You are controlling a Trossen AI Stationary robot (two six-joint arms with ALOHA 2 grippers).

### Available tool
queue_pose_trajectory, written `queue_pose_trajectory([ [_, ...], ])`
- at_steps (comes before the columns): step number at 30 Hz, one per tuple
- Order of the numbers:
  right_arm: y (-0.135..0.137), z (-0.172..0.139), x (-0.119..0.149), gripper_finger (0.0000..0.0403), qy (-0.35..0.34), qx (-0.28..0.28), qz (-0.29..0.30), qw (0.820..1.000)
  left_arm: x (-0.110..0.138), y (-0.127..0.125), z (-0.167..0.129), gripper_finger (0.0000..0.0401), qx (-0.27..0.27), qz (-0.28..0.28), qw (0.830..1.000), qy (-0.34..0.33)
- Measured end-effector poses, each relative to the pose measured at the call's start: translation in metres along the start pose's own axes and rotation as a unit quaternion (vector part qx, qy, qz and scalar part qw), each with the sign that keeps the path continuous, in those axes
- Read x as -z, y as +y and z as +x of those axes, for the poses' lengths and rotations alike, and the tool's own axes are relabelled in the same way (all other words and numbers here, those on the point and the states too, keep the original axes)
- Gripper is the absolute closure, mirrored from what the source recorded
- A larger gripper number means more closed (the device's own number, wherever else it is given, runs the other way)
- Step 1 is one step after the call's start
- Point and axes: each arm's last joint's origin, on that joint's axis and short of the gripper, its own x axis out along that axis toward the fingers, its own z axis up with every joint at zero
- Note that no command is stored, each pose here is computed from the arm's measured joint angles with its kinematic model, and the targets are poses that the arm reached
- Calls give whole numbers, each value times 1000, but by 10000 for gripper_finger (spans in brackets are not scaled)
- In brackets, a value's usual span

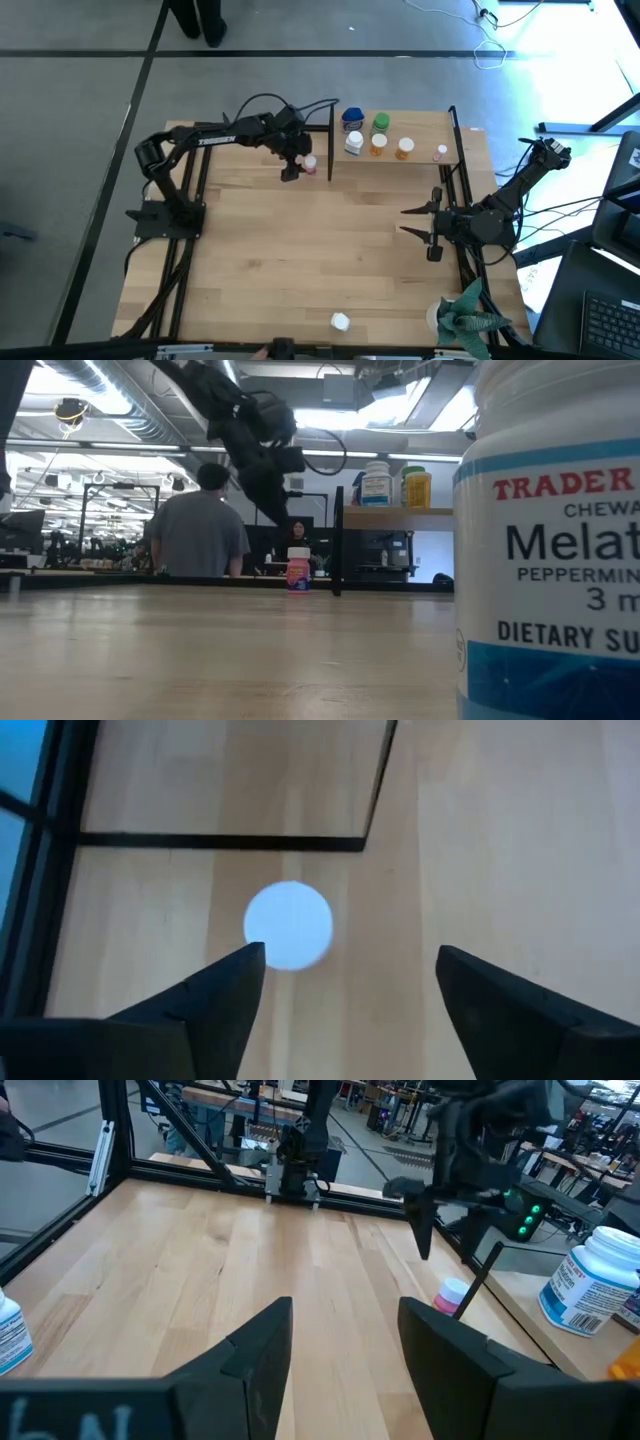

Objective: Pick and place medicine bottles onto shelf by color
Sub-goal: Put the pink medicine bottle on the shelf

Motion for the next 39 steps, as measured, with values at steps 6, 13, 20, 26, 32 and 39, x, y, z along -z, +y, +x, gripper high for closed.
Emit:
queue_pose_trajectory([
  [6, 0, 0, 0, 217, 0, 0, 0, 1000, 1, 4, 11, 103, -4, 20, 1000, -4],
  [13, 0, 0, 0, 217, 0, 0, 0, 1000, 2, 10, 25, 102, -20, 26, 999, -10],
  [20, 0, 0, 0, 217, 0, 0, 0, 1000, 6, 13, 32, 102, -29, 25, 999, 0],
  [26, 0, 0, 0, 217, 0, 0, 0, 1000, 5, 15, 32, 102, -48, 24, 999, -4],
  [32, 0, 0, 0, 217, 0, 0, 0, 1000, 4, 14, 32, 102, -49, 26, 998, -4],
  [39, 0, 0, 0, 217, 0, 0, 0, 1000, 8, 13, 42, 102, -43, 22, 999, 8],
])
